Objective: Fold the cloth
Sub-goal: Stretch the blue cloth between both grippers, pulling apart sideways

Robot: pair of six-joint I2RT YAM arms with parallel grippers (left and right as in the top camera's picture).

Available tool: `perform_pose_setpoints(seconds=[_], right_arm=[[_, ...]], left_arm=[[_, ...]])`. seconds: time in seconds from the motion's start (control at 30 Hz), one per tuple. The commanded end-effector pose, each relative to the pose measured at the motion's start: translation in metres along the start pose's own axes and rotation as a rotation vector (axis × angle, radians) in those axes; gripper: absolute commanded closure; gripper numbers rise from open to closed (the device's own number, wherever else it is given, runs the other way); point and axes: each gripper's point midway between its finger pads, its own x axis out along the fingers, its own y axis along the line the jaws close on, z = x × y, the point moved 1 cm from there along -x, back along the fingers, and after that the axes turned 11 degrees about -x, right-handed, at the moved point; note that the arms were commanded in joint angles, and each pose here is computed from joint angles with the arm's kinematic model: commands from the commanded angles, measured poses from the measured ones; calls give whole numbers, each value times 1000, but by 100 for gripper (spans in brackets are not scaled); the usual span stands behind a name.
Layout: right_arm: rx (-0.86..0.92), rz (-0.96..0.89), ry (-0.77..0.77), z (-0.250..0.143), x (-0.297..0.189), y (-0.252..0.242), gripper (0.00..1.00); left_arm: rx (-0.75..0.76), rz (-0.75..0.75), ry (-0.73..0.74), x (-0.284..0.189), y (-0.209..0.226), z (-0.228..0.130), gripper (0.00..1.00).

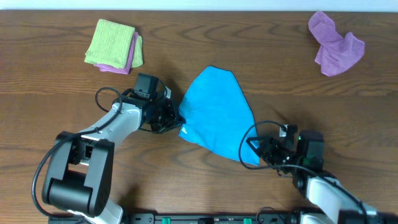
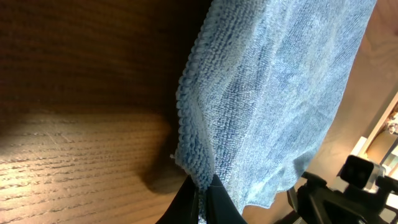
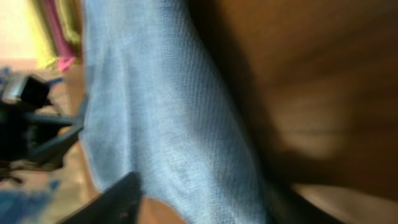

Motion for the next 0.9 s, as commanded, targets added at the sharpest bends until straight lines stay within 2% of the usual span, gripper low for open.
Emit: perform_pose_setpoints(seconds=[0.0,0.07,0.1,0.33,0.5,0.87], right_arm=[[127,-287,74,-47,0,-68,63],[115,-257,66,-43,3,-63,92],[101,-226,56,-39,4,-58,99],[-37,48,0,3,9,5,99],[-129,206,-67,47,-4,61,99],[-351,338,-272,137,-46,157,99]], left_arm=[[29,-21,-1,-6,-5,-3,94],[33,-25,-5,-8,-6,-3,95],[35,-28,-8,-9,-7,-3,94],[36,-83,-48,-30,-17,5,94],[26,-158,-116,-62,-29,14,94],[19,-341,-287,-127,-82,29,94]])
